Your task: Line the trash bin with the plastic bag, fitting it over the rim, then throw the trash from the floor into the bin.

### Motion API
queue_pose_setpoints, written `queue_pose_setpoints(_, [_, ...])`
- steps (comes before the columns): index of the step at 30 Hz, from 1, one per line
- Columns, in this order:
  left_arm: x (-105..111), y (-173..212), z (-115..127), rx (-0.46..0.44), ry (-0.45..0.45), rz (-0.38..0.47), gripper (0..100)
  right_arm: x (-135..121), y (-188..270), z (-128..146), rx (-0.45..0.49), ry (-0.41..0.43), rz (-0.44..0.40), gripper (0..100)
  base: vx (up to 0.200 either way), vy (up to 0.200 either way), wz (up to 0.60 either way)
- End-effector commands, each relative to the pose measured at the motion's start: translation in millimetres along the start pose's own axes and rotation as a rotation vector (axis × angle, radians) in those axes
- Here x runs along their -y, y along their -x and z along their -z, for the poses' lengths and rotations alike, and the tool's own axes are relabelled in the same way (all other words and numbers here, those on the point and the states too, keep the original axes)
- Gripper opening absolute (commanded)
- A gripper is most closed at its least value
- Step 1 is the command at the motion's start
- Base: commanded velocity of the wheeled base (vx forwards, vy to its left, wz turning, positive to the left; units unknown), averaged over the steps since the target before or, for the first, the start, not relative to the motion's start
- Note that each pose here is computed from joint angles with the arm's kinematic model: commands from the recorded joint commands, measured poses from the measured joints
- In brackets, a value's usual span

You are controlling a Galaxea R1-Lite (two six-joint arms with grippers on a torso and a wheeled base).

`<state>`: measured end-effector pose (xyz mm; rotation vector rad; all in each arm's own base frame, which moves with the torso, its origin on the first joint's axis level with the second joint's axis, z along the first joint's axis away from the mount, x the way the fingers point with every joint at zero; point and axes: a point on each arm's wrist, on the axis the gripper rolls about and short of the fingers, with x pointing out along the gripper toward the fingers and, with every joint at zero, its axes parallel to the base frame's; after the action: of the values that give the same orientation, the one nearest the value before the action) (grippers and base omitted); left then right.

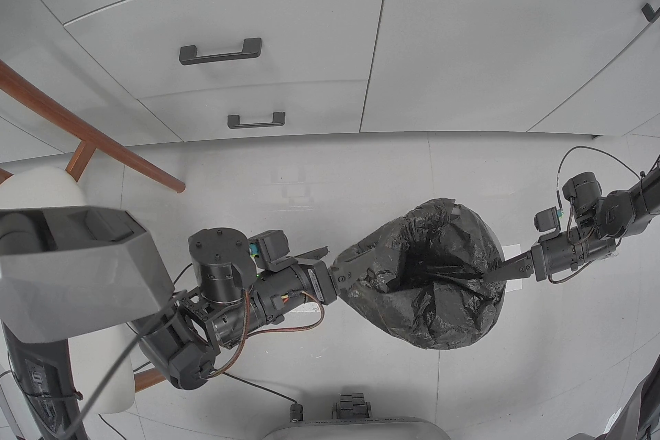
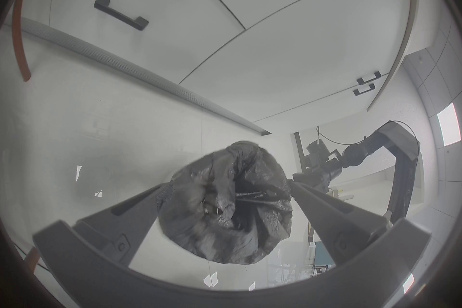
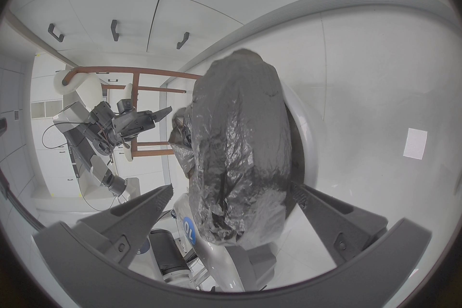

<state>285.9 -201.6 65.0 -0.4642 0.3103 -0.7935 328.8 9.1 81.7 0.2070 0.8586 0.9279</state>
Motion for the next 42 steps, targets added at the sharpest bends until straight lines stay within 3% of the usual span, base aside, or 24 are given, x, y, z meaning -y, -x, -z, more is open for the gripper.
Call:
queue_pose_setpoints(1, [5.1, 7.1, -16.1, 0.048, -0.008, 0.010, 100, 4.4, -6.4, -2.7, -0.006, 0.002, -0.006, 100, 0.000, 0.000, 0.00])
queue_pose_setpoints(11, [5.0, 7.0, -21.7, 0.068, -0.012, 0.011, 100, 10.2, -11.9, -1.1, -0.019, -0.010, -0.008, 100, 0.000, 0.000, 0.00])
queue_pose_setpoints(12, [4.8, 6.8, -21.2, 0.067, -0.011, 0.010, 100, 10.2, -11.9, -1.1, -0.019, -0.010, -0.008, 0, 0.000, 0.000, 0.00])
queue_pose_setpoints(23, [4.2, 6.4, -22.7, 0.072, -0.012, 0.009, 100, 5.2, -9.4, -7.4, -0.031, -0.008, 0.007, 0, 0.000, 0.000, 0.00])
queue_pose_setpoints(31, [8.7, 15.0, -41.6, 0.131, -0.026, 0.018, 100, -2.7, 4.4, -18.7, 0.007, 0.029, 0.026, 0, 0.000, 0.000, 0.00])
queue_pose_setpoints(42, [9.3, 19.6, -43.3, 0.134, -0.026, 0.013, 100, 6.0, 38.4, -21.5, 0.051, -0.020, 0.089, 0, 0.000, 0.000, 0.00])
